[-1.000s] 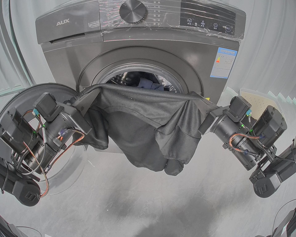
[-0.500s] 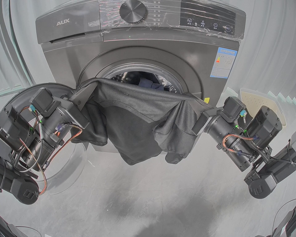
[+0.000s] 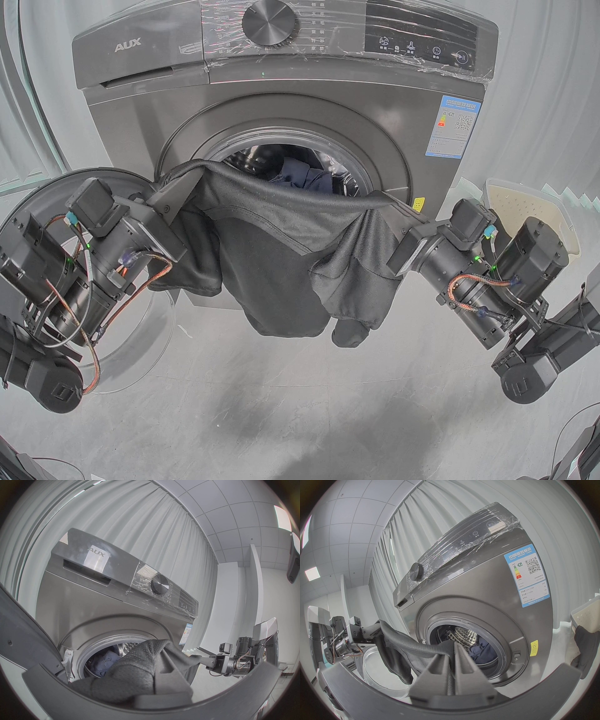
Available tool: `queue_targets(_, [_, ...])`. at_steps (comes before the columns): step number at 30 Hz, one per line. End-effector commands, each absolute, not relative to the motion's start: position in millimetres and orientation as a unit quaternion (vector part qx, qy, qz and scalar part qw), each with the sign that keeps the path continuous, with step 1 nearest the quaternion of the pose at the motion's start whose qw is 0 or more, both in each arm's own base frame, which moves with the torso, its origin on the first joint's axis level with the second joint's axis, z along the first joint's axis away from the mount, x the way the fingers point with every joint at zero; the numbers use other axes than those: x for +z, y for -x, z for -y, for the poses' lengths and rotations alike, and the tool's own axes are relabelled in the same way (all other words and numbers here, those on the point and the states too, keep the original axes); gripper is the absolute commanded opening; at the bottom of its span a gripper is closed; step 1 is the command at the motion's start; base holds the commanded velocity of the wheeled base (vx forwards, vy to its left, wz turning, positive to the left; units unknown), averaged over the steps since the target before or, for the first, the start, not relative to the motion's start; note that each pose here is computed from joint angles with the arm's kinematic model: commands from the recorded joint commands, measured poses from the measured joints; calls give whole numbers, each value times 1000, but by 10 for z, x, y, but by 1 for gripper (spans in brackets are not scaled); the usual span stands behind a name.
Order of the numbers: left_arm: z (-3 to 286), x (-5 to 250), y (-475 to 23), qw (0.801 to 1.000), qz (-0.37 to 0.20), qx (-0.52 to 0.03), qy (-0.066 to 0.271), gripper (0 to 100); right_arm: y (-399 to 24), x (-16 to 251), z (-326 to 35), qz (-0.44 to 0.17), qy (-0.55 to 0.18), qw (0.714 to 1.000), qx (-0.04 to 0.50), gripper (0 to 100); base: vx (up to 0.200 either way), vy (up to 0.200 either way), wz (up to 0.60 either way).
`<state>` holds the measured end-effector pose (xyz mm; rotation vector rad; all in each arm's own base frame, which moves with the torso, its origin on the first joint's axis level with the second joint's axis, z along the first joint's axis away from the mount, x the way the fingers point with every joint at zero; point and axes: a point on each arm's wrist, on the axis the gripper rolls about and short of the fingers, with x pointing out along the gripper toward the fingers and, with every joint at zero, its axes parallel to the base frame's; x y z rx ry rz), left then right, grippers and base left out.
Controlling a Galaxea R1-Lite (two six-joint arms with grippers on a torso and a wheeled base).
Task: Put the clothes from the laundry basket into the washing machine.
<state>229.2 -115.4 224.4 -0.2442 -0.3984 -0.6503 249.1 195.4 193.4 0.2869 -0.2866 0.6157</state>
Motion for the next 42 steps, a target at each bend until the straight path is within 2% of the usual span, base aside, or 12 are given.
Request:
queue_targets(1, [1231,2200,-2379,920,186,-323,119,0,-2477,1845,-2023,124,-139,932,310,100,0,0,0])
queue_targets(7, [1311,2231,-2444,916,194,-331,121,0,-2328,1216,-2216,11,-101,933,345,100,0,0,0])
queue_targets(12, [1372,2292,-2415,909,203,-342,127,0,-2315,965,-2321,-27,-82,924,372,100,0,0,0])
queue_targets(19, [1378,2309,-2390,907,206,-345,127,0,-2469,838,-2464,-28,-80,919,385,100,0,0,0])
queue_targets(26, [1367,2334,-2377,906,210,-345,128,0,-2442,607,-2564,-55,-64,898,431,100,0,0,0])
queue_targets(30, [1369,2338,-2372,905,211,-345,129,0,-2485,556,-2593,-56,-62,899,429,100,0,0,0])
queue_targets(36, [1396,2360,-2319,901,214,-354,130,0,-2960,517,-2759,-1,-69,912,405,100,0,0,0])
queue_targets(38, [1396,2360,-2319,901,214,-354,130,0,-2969,509,-2768,0,-68,912,405,100,0,0,0])
queue_targets(39, [1407,2365,-2297,900,214,-357,131,0,-3192,412,-2884,22,-68,914,399,100,0,0,0])
queue_targets(42, [1432,2367,-2275,897,214,-363,133,0,-3338,329,-2978,35,-67,915,397,100,0,0,0])
